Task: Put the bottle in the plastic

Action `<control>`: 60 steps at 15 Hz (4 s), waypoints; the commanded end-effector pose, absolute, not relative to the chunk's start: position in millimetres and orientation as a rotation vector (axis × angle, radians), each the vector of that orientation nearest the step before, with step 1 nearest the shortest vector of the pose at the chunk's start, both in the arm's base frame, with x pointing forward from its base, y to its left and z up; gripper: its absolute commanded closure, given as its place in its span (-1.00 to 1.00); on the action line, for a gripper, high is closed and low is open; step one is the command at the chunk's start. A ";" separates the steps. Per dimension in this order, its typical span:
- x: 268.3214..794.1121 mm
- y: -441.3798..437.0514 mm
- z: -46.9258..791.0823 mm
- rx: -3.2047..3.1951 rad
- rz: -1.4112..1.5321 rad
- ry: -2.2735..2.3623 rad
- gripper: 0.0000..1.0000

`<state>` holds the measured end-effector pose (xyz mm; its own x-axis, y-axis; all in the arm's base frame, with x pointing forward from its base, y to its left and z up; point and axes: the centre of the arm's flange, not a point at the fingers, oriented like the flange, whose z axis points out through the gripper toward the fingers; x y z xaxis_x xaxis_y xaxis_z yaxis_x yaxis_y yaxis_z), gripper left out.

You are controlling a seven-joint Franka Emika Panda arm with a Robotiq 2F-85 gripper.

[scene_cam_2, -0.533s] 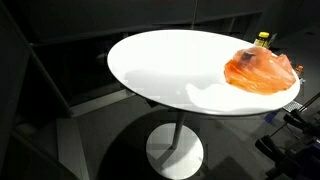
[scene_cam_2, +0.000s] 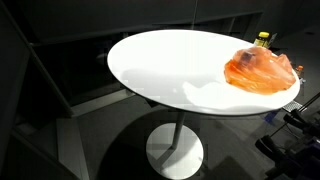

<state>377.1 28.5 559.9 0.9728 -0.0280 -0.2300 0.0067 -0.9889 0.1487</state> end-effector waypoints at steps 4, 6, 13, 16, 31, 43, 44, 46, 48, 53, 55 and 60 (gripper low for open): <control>430.6 14.6 587.3 2.986 -0.323 -0.058 -1.00; 448.8 -2.0 588.6 3.000 -0.313 -0.104 -1.00; 504.2 -92.7 567.9 2.983 -0.189 -0.356 -1.00; 524.6 -130.2 548.6 2.976 -0.137 -0.439 -1.00; 559.3 -231.4 436.0 2.967 -0.295 -0.711 -1.00; 580.2 -278.9 406.7 2.983 -0.267 -0.892 -1.00; 582.3 -287.9 397.5 2.985 -0.275 -0.910 -1.00; 587.1 -302.3 379.0 2.980 -0.254 -0.957 -1.00; 596.8 -311.9 359.7 2.985 -0.235 -0.976 -1.00; 625.1 -312.4 322.8 2.979 -0.198 -0.994 -1.00; 631.0 -305.8 309.6 2.960 -0.194 -0.974 -1.00; 631.6 -293.1 294.0 2.896 -0.242 -1.025 -1.00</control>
<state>624.8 -295.9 292.2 0.7971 -0.5888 -0.1342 -0.5850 -0.8080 0.0699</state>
